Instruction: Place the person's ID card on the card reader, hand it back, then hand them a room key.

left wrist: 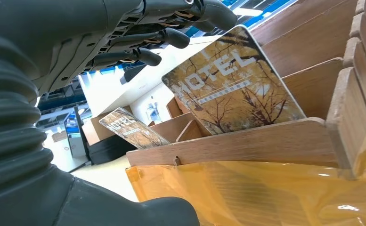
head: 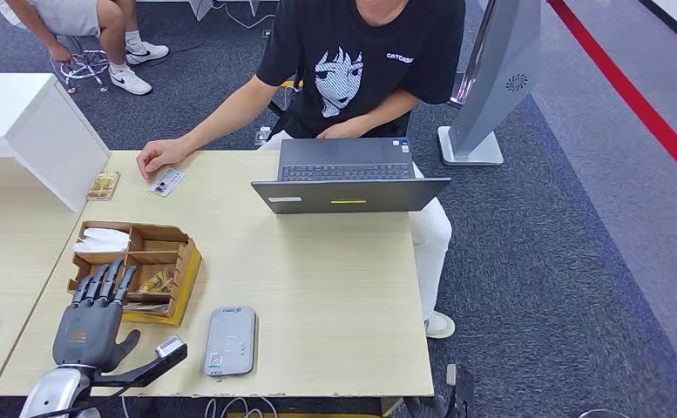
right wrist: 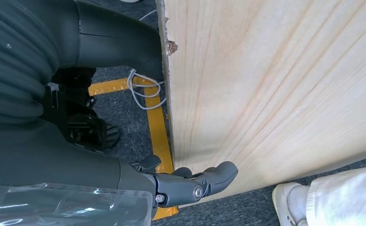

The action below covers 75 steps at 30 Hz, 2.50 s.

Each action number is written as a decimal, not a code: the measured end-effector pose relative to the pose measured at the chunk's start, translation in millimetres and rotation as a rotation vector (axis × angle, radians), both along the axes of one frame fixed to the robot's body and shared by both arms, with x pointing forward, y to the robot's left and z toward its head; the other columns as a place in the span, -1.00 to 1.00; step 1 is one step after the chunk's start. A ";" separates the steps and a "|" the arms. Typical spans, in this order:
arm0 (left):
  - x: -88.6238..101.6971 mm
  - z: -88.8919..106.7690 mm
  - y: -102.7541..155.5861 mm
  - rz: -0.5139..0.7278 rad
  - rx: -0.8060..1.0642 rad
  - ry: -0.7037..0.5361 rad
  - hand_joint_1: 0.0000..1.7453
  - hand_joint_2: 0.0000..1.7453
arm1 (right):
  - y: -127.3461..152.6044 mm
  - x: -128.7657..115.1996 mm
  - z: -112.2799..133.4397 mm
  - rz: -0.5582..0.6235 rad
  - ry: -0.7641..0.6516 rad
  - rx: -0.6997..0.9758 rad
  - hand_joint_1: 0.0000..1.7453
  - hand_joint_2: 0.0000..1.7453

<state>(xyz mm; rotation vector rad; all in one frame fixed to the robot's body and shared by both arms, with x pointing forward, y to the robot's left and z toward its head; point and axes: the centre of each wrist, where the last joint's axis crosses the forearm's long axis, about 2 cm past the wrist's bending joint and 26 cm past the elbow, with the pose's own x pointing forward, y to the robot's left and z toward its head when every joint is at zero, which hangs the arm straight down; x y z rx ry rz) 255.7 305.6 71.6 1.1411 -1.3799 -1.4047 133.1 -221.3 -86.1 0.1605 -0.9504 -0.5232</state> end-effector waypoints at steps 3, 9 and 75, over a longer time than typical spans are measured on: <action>0.0 0.0 -0.8 0.000 -0.002 -0.001 -1.00 1.00 | 0.0 0.0 0.0 0.000 0.000 0.000 -1.00 1.00; 0.0 0.0 -2.3 -0.001 -0.006 -0.002 -1.00 1.00 | 0.0 0.0 0.0 0.000 0.000 0.000 -1.00 1.00; -5.7 10.6 -18.6 -0.050 -0.015 -0.021 1.00 1.00 | 2.9 -0.2 0.4 0.002 -0.002 0.009 -1.00 1.00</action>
